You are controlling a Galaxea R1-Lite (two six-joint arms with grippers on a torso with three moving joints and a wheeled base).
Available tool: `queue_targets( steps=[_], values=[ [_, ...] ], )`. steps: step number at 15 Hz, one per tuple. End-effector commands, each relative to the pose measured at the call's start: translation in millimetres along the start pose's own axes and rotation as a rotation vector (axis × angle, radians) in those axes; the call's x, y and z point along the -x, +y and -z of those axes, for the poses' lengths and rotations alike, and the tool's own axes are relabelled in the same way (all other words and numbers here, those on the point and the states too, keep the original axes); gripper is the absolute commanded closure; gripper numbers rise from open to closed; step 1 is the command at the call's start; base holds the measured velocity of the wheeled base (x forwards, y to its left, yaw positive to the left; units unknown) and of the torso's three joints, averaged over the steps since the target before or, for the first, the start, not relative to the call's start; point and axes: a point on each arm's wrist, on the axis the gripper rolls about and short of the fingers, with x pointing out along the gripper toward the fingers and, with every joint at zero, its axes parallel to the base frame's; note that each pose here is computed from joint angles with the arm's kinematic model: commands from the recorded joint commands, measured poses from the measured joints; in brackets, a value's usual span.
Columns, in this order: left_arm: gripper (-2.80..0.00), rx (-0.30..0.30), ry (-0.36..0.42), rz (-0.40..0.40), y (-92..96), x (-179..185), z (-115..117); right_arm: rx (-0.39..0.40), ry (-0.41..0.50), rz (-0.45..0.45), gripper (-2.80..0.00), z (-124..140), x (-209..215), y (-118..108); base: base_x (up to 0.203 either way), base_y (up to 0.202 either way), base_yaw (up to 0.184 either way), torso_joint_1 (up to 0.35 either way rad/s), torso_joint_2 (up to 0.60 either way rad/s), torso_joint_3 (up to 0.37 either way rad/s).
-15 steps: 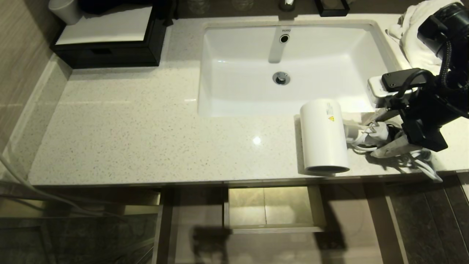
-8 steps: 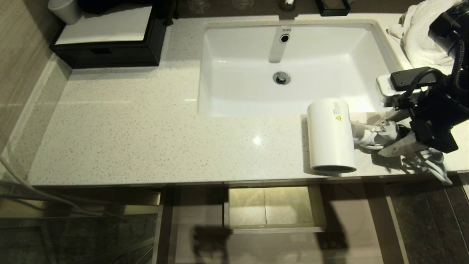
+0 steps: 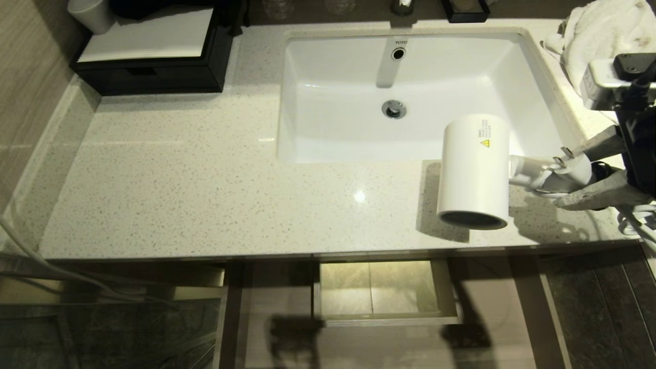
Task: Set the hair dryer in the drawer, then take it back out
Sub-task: Pick up the hairdryer, then put it into the drawer
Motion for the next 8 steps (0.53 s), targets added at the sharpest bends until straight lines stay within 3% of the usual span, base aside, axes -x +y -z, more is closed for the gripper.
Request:
queue_targets(
  steps=[1, 6, 8],
  values=[
    [0.0, 0.0, 0.002, 0.001, 0.0, 0, 0, 0.0, -0.049, 0.076, 0.0, 8, 25, 18, 0.0, 0.0, 0.0, 0.0, 0.0, 0.0],
    [0.0, 0.0, 0.002, 0.001, 0.0, 0, 0, -0.041, -0.119, 0.173, 0.0, 25, 53, 51, 0.0, 0.0, 0.0, -0.015, 0.01, -0.008],
    [0.0, 0.0, 0.002, 0.001, 0.0, 0, 0, -0.043, -0.129, 0.199, 0.0, 32, 63, 64, 0.0, 0.0, 0.0, -0.236, 0.14, -0.112]
  ],
)
